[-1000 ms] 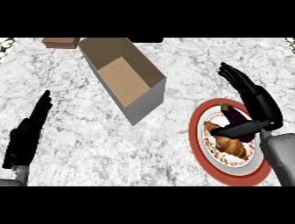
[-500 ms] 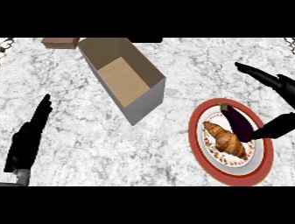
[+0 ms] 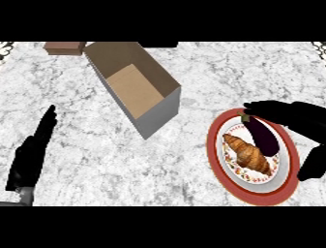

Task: Pick the croissant from the plate and place it in the cardboard box

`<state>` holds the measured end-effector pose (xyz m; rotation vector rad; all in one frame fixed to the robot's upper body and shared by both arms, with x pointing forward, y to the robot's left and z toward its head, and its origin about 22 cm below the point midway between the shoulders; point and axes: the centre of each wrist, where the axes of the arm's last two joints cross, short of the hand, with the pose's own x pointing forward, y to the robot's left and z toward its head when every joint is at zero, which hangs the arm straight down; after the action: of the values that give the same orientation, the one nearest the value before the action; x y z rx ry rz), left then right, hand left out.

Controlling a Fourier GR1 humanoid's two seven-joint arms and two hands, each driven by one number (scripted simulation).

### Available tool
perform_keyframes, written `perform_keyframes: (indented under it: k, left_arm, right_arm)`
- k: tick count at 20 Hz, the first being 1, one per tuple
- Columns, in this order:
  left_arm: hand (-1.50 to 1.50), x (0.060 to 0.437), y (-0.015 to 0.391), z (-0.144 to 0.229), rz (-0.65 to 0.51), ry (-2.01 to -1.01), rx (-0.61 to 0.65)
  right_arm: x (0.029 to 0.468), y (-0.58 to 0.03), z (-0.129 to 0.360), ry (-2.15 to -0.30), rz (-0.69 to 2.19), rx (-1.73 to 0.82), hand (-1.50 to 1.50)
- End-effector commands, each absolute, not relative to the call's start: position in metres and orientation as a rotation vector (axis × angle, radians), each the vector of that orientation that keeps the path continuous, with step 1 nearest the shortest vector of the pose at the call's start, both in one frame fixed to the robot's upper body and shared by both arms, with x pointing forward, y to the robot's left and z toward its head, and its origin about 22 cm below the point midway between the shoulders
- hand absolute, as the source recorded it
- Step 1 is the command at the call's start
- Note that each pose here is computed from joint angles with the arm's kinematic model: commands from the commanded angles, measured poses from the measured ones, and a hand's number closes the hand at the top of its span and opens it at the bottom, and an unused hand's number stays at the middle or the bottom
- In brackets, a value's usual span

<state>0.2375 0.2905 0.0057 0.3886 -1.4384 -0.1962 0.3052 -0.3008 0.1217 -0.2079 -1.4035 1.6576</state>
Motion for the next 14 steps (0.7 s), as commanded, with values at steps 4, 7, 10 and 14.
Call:
perform_keyframes:
  k: [4, 7, 10, 14]
  left_arm:
    - [0.0, 0.234, 0.298, 0.016, -0.21, -1.449, 0.391]
    - [0.0, 0.232, 0.302, 0.015, -0.215, -1.454, 0.399]
    - [0.0, 0.234, 0.281, 0.01, -0.207, -1.445, 0.375]
    - [0.0, 0.237, 0.277, 0.0, -0.196, -1.455, 0.393]
  right_arm:
    - [0.29, -0.28, 0.103, -1.26, 1.717, -0.284, -1.5]
    - [0.281, -0.273, 0.096, -1.271, 1.677, -0.321, -1.5]
    - [0.265, -0.27, 0.082, -1.256, 1.694, -0.35, -1.5]
    - [0.276, -0.277, 0.085, -1.188, 1.709, -0.375, -1.5]
